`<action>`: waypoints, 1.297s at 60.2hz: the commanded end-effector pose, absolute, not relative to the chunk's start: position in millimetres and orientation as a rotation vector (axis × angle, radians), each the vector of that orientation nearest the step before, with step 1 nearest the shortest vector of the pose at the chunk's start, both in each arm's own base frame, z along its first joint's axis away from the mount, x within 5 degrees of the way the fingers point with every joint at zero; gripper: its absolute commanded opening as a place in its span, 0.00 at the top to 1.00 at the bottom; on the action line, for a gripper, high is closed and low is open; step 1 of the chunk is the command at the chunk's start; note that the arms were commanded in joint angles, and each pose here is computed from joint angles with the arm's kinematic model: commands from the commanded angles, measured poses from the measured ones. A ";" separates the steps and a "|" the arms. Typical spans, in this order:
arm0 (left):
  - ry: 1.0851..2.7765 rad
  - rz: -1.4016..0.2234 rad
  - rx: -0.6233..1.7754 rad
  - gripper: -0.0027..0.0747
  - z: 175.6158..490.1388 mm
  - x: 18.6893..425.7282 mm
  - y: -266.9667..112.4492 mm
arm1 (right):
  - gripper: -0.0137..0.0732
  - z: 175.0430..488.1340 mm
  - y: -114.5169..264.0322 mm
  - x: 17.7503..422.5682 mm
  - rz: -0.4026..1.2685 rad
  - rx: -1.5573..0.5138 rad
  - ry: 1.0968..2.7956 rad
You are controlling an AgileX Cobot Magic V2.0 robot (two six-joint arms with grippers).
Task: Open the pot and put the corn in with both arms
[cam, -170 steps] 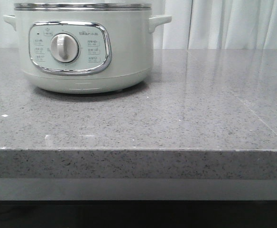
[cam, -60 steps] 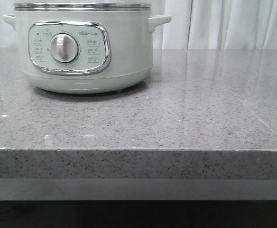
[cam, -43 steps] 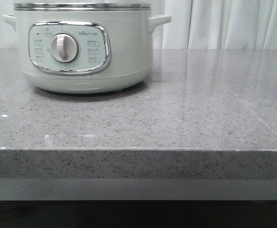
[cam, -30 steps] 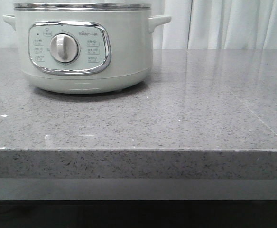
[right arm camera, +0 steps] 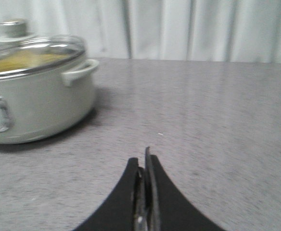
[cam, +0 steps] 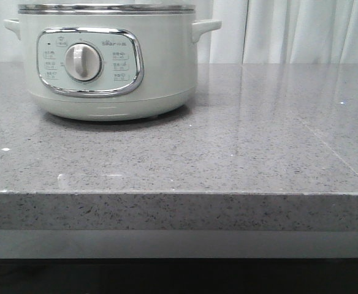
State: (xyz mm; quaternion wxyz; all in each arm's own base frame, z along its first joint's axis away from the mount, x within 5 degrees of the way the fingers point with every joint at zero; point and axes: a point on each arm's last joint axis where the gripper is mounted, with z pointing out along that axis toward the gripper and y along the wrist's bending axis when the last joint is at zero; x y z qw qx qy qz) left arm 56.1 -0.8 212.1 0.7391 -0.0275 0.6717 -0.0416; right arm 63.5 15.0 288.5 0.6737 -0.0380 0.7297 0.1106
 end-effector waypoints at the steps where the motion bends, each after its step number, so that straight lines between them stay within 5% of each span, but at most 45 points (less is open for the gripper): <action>1: 1.373 -0.098 -0.068 0.99 219.6 53.3 0.0 | 0.92 283.6 8.3 59.3 0.186 -0.023 1.494; 25: 1.373 -0.098 -0.068 0.99 219.6 53.3 0.0 | 0.92 209.8 1.4 54.1 0.111 0.051 1.427; 78: 1.373 -0.098 -0.068 0.99 219.5 53.3 0.0 | 0.92 213.6 2.6 53.5 0.117 0.032 1.393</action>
